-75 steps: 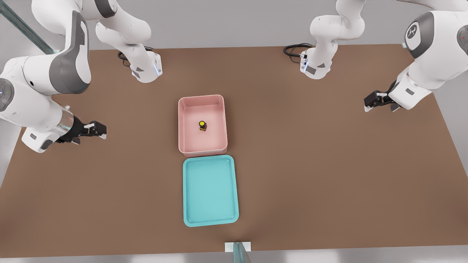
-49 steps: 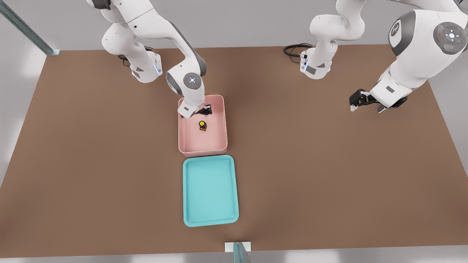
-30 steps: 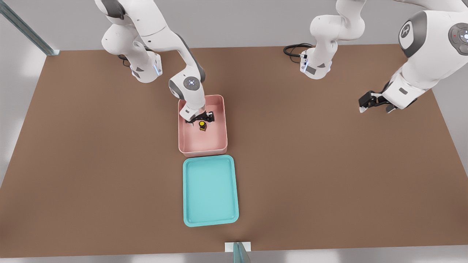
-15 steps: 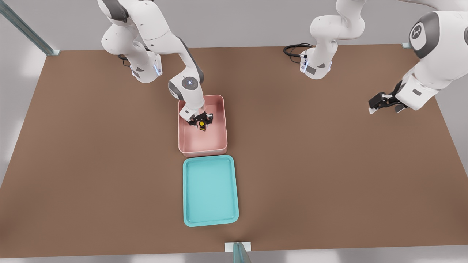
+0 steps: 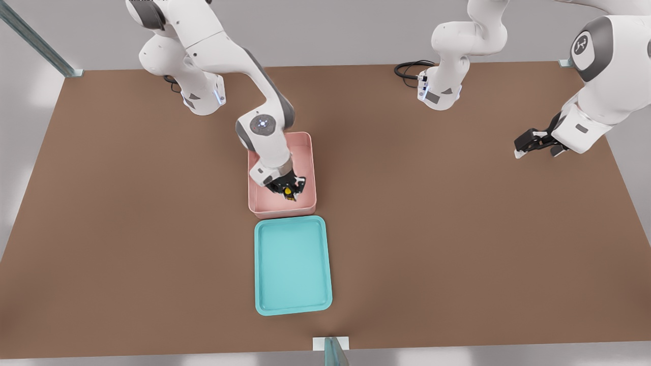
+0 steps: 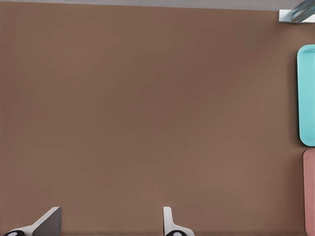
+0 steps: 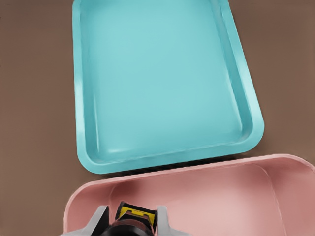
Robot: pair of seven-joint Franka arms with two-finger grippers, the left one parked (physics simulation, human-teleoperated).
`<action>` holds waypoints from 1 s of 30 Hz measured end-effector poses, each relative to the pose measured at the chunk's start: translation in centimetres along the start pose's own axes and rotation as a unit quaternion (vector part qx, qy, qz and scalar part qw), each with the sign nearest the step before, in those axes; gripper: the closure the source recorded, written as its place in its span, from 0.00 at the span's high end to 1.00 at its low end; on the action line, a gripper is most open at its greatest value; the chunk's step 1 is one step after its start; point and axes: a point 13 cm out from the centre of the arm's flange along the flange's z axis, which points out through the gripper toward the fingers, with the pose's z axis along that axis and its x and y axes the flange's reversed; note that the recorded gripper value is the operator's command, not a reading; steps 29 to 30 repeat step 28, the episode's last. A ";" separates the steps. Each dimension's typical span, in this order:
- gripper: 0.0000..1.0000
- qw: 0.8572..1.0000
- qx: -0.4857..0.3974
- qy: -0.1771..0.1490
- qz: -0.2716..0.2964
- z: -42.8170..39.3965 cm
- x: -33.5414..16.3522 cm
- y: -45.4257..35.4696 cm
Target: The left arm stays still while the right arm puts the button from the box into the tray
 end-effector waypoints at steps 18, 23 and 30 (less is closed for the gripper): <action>1.00 0.999 -0.022 -0.020 -0.042 -7.2 -23.2 0.7; 1.00 0.998 0.066 -0.012 0.019 -27.8 -29.8 -28.4; 1.00 0.990 0.089 0.104 0.008 -26.7 -24.9 -37.2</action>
